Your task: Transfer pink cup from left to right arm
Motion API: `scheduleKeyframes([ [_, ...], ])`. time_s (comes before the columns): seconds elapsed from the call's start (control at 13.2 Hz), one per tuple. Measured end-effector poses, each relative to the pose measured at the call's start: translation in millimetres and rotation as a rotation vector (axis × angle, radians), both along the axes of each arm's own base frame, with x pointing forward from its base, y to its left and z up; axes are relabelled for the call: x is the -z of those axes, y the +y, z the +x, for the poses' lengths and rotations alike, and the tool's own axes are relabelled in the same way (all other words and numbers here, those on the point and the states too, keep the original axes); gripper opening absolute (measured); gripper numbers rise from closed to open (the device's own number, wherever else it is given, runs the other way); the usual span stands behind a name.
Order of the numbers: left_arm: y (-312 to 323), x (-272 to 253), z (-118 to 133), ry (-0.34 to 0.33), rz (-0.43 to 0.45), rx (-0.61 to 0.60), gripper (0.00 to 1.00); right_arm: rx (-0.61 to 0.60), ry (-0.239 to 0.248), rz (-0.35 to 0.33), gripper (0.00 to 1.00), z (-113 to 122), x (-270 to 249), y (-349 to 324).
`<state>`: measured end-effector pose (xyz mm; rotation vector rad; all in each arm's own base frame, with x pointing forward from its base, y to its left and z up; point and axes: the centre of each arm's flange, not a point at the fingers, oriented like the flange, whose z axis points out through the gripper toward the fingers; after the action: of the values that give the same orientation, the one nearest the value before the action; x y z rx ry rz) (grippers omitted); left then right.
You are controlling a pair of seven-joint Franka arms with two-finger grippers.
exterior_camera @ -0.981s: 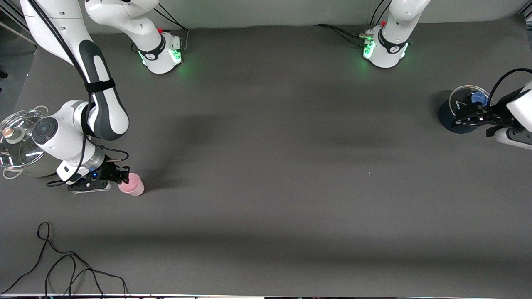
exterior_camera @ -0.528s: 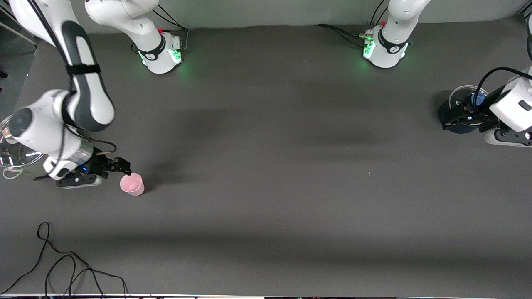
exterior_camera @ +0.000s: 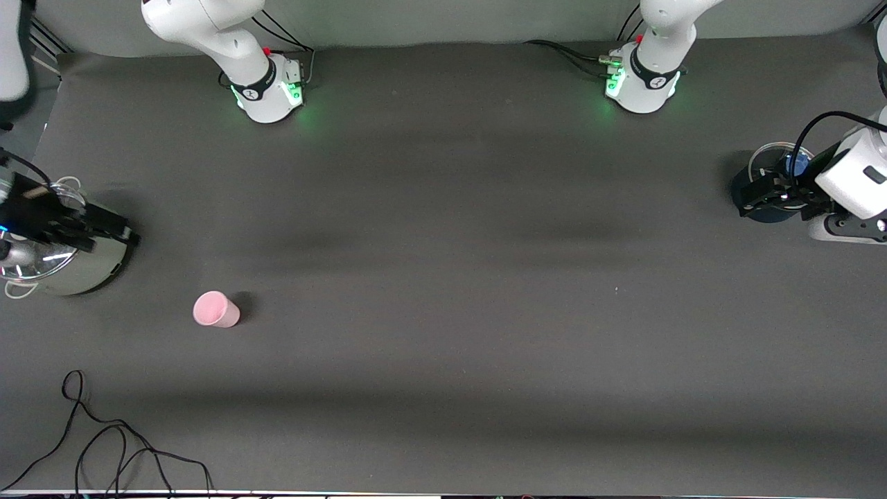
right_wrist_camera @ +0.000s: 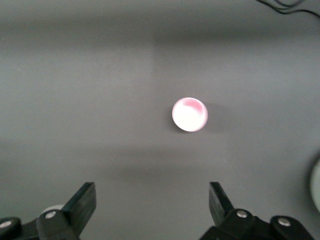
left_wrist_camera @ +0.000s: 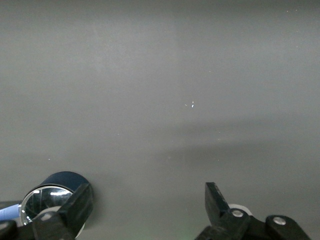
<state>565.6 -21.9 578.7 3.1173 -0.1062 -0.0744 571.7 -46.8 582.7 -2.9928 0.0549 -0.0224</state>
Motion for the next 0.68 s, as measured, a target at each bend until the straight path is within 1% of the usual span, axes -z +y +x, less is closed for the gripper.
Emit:
scheduleKeyframes([
  [0.08,-1,0,1,-0.001,0.003,0.0,1.0,0.005,0.026,-0.021,1.0,-5,-19,2],
  [0.23,-7,0,1,-0.003,0.009,0.008,1.0,0.013,0.05,-0.052,1.0,-11,-37,-3],
  [0.45,-15,-2,1,-0.011,0.015,0.019,1.0,0.017,0.092,-0.07,1.0,-12,-31,-7],
  [0.68,-15,-4,2,-0.015,0.015,0.02,1.0,0.014,0.115,-0.076,1.0,-11,-25,-5],
])
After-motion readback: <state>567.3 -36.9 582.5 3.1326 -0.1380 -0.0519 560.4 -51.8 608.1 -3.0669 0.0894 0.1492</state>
